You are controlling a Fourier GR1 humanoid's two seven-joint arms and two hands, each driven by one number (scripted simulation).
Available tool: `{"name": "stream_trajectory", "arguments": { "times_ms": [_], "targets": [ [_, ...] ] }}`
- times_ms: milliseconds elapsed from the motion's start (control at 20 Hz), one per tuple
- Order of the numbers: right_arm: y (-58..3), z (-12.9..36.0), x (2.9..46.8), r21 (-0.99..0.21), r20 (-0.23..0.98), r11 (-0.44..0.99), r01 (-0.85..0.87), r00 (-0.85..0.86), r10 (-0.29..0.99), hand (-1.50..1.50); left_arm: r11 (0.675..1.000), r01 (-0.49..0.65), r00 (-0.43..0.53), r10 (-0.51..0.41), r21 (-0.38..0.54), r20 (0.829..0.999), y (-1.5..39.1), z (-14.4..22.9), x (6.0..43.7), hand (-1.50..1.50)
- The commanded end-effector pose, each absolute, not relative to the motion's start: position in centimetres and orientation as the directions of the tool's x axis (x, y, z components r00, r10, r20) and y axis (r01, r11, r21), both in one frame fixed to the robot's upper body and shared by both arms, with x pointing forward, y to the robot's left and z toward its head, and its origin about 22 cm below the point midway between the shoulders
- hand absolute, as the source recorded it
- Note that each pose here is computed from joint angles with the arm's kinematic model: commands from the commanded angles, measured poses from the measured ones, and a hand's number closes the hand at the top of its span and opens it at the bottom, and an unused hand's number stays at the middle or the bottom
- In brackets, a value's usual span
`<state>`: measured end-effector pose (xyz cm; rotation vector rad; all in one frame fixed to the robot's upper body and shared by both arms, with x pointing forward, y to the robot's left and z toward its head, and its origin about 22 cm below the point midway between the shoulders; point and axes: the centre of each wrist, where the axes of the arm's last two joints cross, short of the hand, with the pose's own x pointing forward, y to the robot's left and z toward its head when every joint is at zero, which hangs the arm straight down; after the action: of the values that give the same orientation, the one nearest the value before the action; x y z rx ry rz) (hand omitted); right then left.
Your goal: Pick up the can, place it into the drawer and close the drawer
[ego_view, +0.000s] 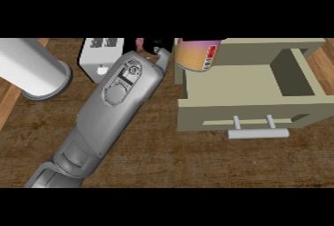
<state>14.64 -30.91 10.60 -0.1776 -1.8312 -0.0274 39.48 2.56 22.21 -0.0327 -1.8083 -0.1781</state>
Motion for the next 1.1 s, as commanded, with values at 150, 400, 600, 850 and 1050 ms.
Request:
{"name": "stream_trajectory", "arguments": {
  "times_ms": [150, 400, 600, 850, 1050],
  "targets": [
    [-31.4, 10.8, 15.7, -0.082, 0.964, 0.988, 0.129, -0.243, 0.112, -1.5, 0.986, 0.101, -0.234, -0.103, 0.13, 0.967, -0.9, 23.7, 39.9, 1.5],
    [-30.9, 9.9, 15.4, -0.088, 0.959, 0.986, 0.145, -0.255, 0.123, -1.5, 0.979, 0.102, -0.228, -0.15, 0.177, 0.962, -2.1, 25.4, 40.9, 1.5],
    [-29.9, 9.7, 15.9, -0.076, 0.96, 0.99, 0.117, -0.26, 0.104, -1.5, 0.977, 0.096, -0.211, -0.166, 0.189, 0.963, -2.2, 25.2, 41.8, 1.5],
    [-29.1, 9.5, 15.4, -0.081, 0.958, 0.992, 0.101, -0.268, 0.106, -1.5, 0.973, 0.073, -0.193, -0.201, 0.218, 0.96, -2.4, 23.2, 41.9, 1.5],
    [-29.6, 10.0, 17.1, -0.099, 0.954, 0.99, 0.099, -0.273, 0.123, -1.5, 0.971, 0.058, -0.194, -0.218, 0.233, 0.956, -2.8, 23.6, 42.0, 1.5]
  ]
}}
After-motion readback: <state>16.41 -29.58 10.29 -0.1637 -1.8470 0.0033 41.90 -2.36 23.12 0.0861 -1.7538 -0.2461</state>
